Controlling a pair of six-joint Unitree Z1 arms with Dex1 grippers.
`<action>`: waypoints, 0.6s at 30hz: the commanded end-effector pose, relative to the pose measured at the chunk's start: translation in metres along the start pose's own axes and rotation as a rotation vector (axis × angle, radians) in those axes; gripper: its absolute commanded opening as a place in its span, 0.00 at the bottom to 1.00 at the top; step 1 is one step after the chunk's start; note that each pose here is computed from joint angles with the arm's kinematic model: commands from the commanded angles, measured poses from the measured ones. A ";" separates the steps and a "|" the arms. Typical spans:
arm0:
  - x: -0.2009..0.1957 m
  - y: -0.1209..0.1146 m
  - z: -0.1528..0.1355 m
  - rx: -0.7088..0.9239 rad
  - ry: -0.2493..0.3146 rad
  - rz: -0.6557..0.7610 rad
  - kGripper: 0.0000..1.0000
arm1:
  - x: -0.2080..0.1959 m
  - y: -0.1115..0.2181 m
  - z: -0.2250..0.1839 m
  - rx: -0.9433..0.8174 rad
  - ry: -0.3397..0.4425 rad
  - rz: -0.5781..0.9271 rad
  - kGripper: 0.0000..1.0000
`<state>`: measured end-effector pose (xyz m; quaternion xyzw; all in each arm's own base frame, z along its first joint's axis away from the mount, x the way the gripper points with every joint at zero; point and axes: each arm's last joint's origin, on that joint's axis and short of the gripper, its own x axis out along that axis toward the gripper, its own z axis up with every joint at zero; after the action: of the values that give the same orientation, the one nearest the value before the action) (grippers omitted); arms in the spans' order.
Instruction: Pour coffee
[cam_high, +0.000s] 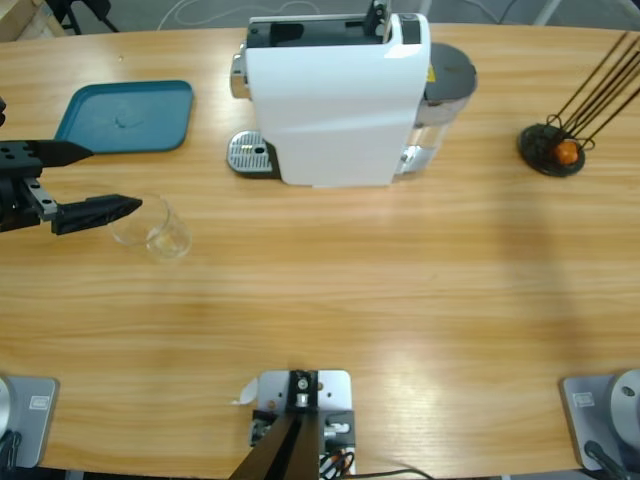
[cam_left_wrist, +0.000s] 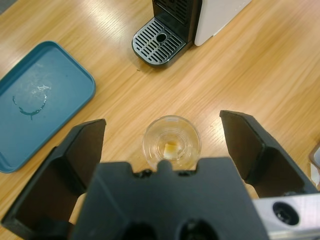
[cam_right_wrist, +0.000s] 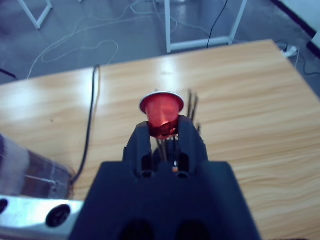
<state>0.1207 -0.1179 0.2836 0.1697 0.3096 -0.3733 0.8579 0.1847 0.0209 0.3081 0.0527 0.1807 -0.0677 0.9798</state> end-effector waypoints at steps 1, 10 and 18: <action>0.002 0.000 -0.008 -0.015 0.002 -0.012 1.00 | -0.039 0.004 0.039 -0.003 -0.067 0.016 0.00; -0.002 -0.004 0.007 0.080 -0.028 -0.025 1.00 | -0.077 0.081 0.021 -0.523 0.042 0.846 0.00; -0.011 -0.002 0.024 0.153 -0.078 -0.013 1.00 | -0.076 0.200 0.035 -0.782 0.085 1.186 0.00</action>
<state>0.1232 -0.1235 0.2963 0.2126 0.2680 -0.3967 0.8518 0.1329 0.1341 0.3798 -0.1633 0.1449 0.4540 0.8638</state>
